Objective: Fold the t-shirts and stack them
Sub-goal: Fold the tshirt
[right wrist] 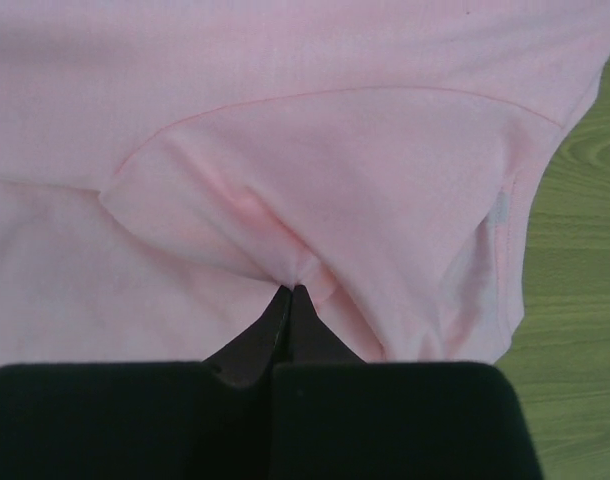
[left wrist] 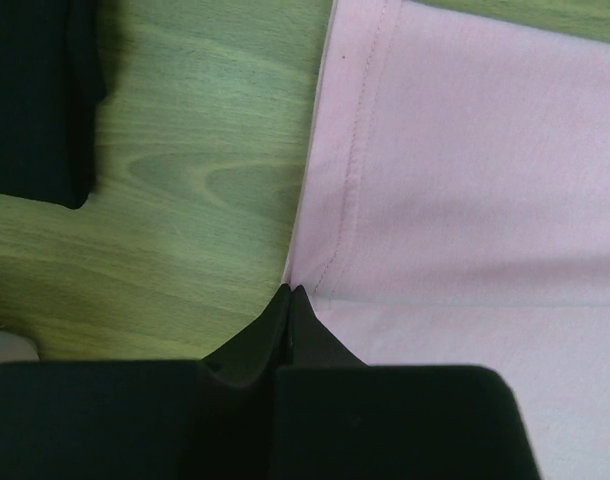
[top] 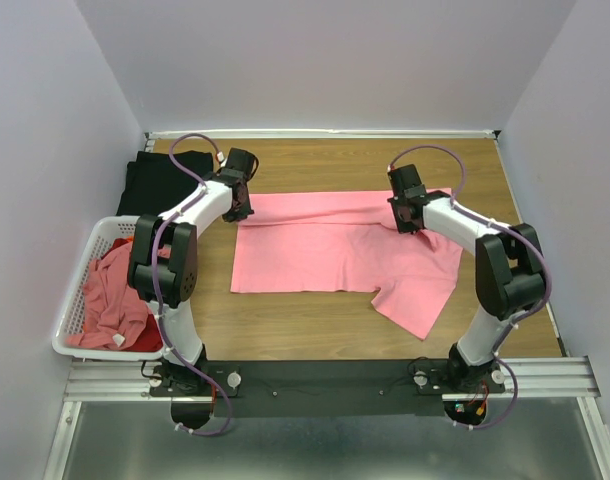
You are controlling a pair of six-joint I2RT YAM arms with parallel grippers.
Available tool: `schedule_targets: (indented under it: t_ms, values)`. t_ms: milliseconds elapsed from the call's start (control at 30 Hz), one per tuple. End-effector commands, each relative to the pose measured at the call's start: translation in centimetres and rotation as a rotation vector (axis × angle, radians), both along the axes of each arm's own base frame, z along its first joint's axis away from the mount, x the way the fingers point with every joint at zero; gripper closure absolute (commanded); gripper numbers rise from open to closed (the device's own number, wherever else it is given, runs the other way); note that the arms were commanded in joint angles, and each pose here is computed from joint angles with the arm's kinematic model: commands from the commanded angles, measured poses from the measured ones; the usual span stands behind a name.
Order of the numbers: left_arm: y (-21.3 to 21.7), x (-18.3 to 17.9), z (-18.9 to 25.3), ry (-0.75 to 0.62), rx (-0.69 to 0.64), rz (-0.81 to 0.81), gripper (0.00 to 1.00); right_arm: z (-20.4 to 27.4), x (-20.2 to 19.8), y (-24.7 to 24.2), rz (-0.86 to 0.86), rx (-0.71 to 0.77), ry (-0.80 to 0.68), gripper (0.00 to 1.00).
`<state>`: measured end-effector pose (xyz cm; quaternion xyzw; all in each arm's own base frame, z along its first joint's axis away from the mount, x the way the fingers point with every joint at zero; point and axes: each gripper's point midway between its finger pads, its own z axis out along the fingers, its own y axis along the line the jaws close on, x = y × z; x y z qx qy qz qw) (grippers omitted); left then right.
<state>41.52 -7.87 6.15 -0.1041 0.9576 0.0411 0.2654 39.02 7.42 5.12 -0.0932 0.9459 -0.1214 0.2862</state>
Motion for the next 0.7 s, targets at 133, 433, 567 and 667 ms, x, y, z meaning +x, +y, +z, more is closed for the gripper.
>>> schedule_targets:
  t_ms: [133,433,567,667]
  values:
    - [0.6,0.3,0.5,0.004,0.046,0.004,1.00,2.2,-1.9,1.5,0.042,0.075,0.074,0.99]
    - [0.9,-0.4,0.2,0.038,0.060,-0.005,1.00,1.9,-3.2,1.1,0.006,0.065,0.147,0.99]
    - [1.0,-0.3,0.3,0.036,0.062,-0.002,1.00,3.1,-2.8,1.3,0.005,0.069,0.140,0.99]
    - [1.0,-0.2,0.5,0.036,0.064,-0.003,1.00,3.4,-2.8,0.7,-0.006,0.046,0.135,0.99]
